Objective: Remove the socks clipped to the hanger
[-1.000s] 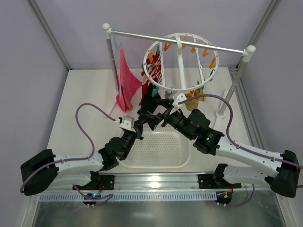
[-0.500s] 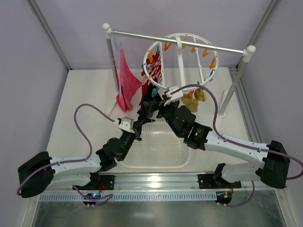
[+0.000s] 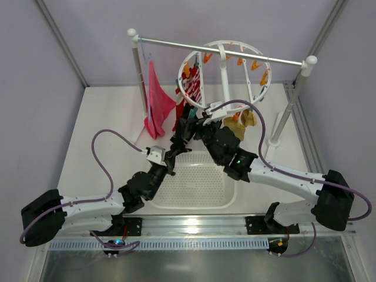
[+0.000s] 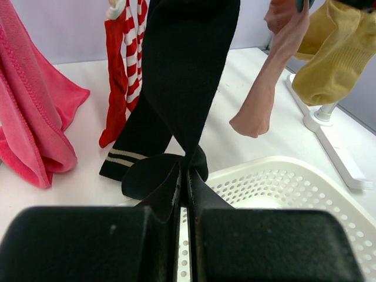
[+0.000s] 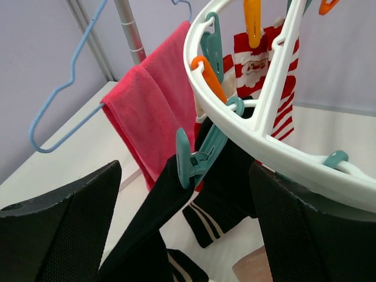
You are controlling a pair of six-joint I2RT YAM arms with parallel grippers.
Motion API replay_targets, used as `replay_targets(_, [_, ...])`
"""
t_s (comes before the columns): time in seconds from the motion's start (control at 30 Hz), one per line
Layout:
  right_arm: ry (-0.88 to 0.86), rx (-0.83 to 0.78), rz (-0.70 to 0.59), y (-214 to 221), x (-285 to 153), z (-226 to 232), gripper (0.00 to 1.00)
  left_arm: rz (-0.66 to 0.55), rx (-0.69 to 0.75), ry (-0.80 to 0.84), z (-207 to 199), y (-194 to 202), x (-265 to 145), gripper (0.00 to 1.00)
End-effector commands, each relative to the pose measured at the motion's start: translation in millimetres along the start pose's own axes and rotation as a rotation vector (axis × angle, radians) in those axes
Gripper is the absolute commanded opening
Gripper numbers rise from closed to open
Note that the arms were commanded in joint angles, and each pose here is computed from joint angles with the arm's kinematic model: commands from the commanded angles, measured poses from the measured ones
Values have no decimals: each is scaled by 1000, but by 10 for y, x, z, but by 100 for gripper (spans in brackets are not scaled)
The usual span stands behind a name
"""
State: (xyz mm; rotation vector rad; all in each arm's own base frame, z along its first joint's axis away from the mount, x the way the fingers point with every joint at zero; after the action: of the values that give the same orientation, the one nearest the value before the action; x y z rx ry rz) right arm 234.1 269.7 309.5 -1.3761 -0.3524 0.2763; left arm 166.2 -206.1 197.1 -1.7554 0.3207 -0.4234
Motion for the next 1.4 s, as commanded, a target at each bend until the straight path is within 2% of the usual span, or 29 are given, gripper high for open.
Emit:
replay_targets(0.0, [-11,52,-57,-166,151,-8,88,-23,-10,-3,5,-46,-14,0])
replay_targets(0.3, [-56,41,-113,-166,188,-57,82,-25,-11,-9,15,-52,-24,0])
replay_targets(0.5, [-59,33,-121,-166,213,-45,68,-26,-11,-10,15,-51,-23,0])
replay_targets(0.6, [-47,26,-118,-160,230,-48,56,-24,-11,-10,18,-49,-27,0])
replay_targets(0.63, [-42,24,-113,-146,249,-44,49,-27,-11,-10,20,-58,-30,0])
replay_targets(0.9, [-6,-3,-95,-89,358,-34,46,-29,-19,-5,36,-73,-62,0])
replay_targets(0.97, [-3,-3,-100,-78,367,-34,33,-30,-19,-4,46,-73,-77,0])
replay_targets(1.0, [1,-2,-101,-67,365,-41,17,-32,-21,-5,48,-80,-78,0])
replay_targets(1.1, [8,-2,-114,-56,358,-57,4,-32,-21,-6,60,-77,-92,0])
replay_targets(1.37, [5,6,-141,-50,335,-67,4,-31,-17,-16,77,-76,-97,0])
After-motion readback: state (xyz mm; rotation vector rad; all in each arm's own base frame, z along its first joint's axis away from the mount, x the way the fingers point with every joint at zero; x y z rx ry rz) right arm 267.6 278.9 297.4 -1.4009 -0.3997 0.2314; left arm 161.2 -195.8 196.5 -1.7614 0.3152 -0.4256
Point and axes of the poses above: each gripper's point midway between its finger pads, its own x axis out along the fingers, its own z axis along the line the jaws close on, y = z × x, the point moved 8 cm from there along -x, back along the fingers, and after that the axes turned 2 degrees about -x, right-handed, at the moved point
